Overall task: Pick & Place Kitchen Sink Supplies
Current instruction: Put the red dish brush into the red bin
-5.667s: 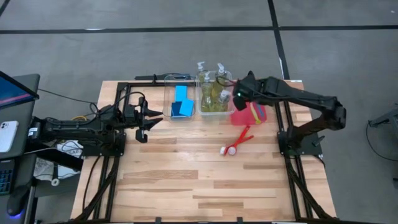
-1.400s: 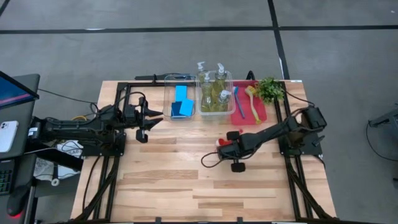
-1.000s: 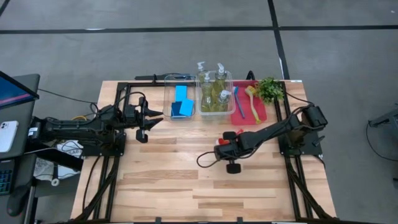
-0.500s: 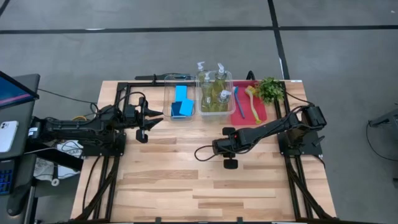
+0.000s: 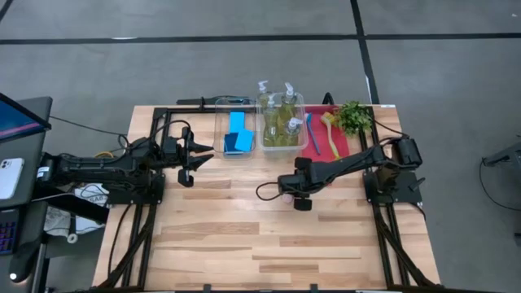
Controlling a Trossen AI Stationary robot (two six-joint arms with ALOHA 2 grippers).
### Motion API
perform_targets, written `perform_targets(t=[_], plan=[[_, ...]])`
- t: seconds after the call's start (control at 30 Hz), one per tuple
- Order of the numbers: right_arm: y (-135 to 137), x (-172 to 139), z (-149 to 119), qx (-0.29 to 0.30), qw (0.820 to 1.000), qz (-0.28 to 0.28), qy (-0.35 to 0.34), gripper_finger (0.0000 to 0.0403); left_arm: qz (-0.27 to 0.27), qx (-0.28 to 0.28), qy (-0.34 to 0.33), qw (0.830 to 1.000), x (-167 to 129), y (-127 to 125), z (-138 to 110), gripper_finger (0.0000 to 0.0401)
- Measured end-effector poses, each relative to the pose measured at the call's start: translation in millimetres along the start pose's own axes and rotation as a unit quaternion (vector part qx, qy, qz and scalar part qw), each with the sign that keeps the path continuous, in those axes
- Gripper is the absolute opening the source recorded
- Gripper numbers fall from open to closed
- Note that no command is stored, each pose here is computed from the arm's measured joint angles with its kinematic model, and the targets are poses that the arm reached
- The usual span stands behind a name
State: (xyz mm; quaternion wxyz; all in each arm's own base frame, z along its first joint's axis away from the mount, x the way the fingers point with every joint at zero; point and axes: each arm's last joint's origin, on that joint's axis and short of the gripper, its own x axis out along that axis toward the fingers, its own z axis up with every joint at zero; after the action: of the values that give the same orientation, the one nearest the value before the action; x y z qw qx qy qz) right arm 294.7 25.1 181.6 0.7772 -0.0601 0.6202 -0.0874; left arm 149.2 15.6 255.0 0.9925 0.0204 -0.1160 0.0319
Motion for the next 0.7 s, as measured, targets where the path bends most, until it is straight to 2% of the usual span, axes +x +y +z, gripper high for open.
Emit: perform_targets(t=[0.3, 0.57, 0.7], plan=[[14.7, 41.8, 0.8, -0.021, 0.998, 0.003, 0.063, 0.0144, 0.0, 0.0, 0.0, 1.0, 0.0, 0.0, 0.0, 0.0104], [21.1, 37.0, 3.1, -0.024, 0.999, 0.021, 0.036, 0.0096, 0.0, 0.0, 0.0, 1.0, 0.0, 0.0, 0.0, 0.0104], [25.1, 33.1, 4.4, -0.027, 0.999, 0.031, 0.021, 0.0056, 0.0, 0.0, 0.0, 1.0, 0.0, 0.0, 0.0, 0.0104]])
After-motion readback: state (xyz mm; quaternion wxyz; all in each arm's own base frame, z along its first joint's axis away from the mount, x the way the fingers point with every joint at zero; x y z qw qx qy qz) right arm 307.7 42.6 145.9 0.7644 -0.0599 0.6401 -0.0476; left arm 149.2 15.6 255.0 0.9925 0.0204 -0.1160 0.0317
